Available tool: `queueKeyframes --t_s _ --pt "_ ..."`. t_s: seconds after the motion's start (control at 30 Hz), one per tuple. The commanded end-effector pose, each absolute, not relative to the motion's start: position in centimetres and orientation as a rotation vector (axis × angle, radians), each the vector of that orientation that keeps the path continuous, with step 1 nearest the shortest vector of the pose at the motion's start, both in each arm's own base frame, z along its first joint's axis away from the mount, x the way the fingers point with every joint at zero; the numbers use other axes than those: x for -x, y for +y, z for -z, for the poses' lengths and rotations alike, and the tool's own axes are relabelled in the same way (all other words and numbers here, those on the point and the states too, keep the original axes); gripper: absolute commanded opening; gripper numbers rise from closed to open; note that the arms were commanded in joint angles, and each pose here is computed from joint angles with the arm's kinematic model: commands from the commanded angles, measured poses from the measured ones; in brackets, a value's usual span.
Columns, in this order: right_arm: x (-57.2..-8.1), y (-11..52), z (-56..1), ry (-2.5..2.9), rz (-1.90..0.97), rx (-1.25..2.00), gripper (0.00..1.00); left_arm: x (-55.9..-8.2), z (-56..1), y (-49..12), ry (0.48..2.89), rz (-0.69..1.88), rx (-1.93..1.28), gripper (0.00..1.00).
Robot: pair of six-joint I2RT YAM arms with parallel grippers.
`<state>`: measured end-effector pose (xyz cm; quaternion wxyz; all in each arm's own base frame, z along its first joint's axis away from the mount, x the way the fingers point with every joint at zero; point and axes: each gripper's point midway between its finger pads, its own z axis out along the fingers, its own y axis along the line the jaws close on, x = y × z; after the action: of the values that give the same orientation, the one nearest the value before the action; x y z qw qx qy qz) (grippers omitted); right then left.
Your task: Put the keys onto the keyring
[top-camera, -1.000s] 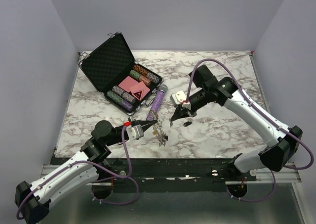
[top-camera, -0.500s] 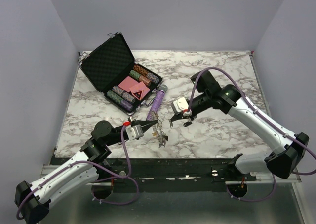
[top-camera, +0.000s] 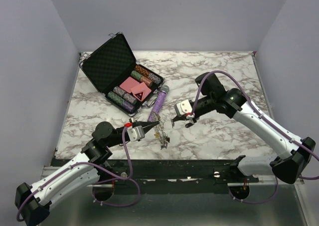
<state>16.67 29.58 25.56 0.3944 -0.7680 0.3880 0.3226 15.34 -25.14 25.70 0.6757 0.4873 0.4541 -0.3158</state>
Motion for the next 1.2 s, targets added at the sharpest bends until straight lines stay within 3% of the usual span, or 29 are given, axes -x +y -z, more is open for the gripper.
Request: queueKeyframes --t_s 0.0,1.17 --pt "-16.88 29.73 -26.19 0.979 -0.787 1.92 0.01 -14.98 -27.52 -25.1 0.947 0.71 -1.082 0.0" --pt "-16.65 29.8 -25.98 1.001 -0.814 1.901 0.0 -15.01 -27.55 -25.03 0.945 0.699 -1.088 0.0"
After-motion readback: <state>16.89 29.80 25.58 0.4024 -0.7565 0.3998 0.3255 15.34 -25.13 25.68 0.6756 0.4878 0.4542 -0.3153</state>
